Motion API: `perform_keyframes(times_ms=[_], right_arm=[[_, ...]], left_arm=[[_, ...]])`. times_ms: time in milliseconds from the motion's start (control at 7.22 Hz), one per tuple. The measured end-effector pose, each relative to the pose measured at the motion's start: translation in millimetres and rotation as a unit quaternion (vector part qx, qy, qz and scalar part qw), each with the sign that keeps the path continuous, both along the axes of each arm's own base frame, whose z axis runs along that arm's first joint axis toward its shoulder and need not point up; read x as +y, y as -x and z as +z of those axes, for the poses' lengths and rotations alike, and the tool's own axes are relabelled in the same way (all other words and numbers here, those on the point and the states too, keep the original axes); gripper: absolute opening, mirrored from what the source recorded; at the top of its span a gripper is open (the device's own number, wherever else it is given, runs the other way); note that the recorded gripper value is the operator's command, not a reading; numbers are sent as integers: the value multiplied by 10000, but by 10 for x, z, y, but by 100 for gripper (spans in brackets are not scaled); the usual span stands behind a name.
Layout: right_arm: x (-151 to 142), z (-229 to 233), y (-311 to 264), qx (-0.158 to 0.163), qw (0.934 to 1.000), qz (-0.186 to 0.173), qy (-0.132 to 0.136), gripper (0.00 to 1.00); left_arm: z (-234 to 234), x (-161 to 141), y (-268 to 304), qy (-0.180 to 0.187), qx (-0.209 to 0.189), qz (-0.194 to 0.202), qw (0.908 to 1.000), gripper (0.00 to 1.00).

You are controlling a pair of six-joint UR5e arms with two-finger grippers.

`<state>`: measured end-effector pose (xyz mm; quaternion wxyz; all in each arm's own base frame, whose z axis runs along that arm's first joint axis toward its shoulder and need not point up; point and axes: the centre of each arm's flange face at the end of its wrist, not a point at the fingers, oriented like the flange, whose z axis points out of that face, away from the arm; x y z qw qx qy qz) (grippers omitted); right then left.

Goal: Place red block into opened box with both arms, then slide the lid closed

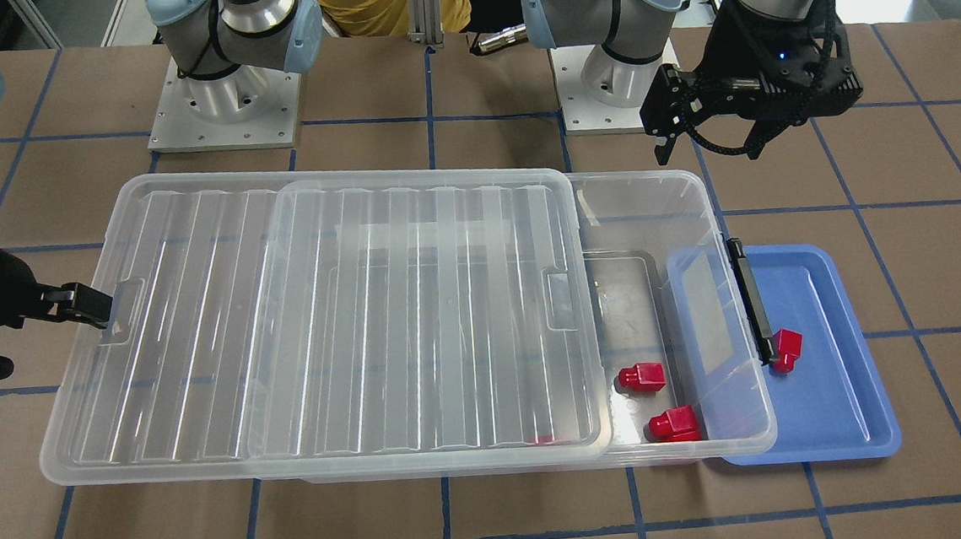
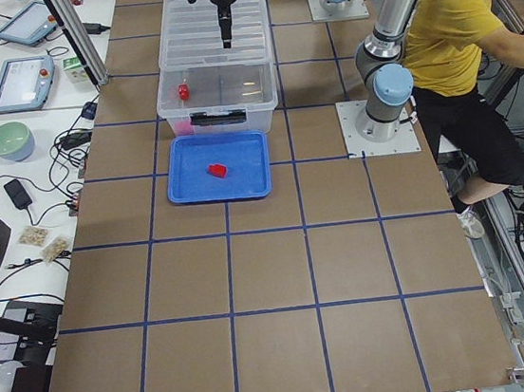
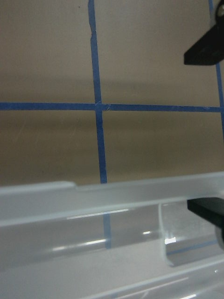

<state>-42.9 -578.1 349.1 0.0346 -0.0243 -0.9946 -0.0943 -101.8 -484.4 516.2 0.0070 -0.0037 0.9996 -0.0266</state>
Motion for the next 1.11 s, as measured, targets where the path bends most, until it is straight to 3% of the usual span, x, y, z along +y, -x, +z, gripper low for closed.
perform_keyframes(times_ms=[693,1108], right_arm=[[25,40,151,5,10000,96,26,100],[204,479,-12,-72,9993,63,361,100]], left_arm=[[7,7,-3,3,1,2,10000,100],[31,0,-34,16,-2,-33,10000,100]])
